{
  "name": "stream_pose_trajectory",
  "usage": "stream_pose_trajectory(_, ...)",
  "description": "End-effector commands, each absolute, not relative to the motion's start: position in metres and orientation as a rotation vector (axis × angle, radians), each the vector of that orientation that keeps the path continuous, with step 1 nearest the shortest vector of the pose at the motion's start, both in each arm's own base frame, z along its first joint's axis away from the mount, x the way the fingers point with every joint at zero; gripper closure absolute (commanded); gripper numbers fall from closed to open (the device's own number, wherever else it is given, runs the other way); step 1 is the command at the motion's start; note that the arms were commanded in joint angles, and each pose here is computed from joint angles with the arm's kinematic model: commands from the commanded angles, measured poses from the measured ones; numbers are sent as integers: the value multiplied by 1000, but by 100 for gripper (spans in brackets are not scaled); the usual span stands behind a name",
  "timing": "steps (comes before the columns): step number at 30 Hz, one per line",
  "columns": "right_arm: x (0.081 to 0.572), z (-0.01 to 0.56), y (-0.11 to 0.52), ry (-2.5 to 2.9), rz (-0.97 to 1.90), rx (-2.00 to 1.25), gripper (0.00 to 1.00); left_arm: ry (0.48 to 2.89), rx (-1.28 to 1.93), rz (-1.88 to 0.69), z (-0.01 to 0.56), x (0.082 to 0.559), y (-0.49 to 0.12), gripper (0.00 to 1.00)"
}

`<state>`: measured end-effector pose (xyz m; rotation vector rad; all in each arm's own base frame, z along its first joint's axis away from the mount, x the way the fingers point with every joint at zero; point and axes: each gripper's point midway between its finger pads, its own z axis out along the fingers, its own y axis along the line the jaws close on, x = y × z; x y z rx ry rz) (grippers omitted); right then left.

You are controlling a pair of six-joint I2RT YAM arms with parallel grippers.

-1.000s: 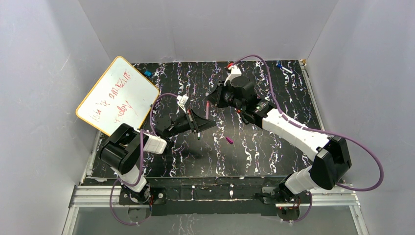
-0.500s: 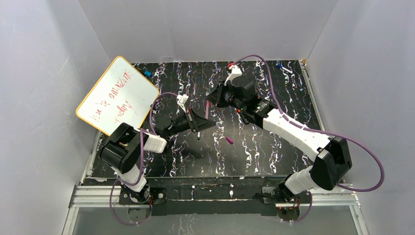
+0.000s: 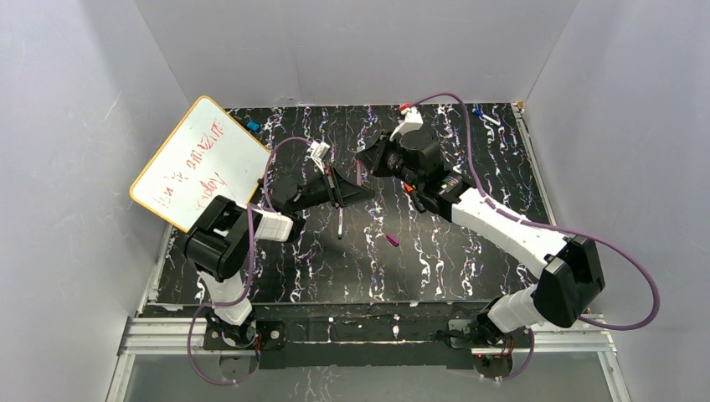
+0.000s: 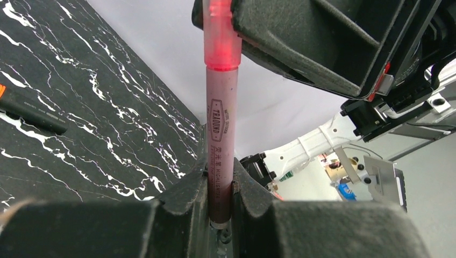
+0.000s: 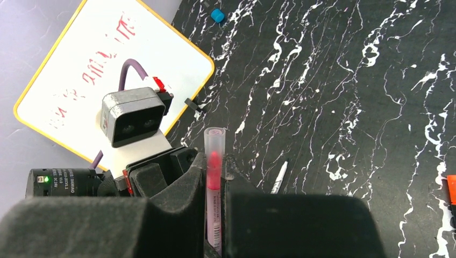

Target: Insert the pens into the pen caps

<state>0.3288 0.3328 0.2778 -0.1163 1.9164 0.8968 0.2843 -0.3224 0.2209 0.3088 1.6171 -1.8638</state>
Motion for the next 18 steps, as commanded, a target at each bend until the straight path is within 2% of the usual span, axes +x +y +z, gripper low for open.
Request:
stream_pose_trajectory(1,262,245,360,2081,1026,-314,99,1380,336,-1796,275,314,-311,100)
stream_pose_trajectory(18,242,228,358,2125,970,-432,99,1415,551,-1607,264,355,-300,100)
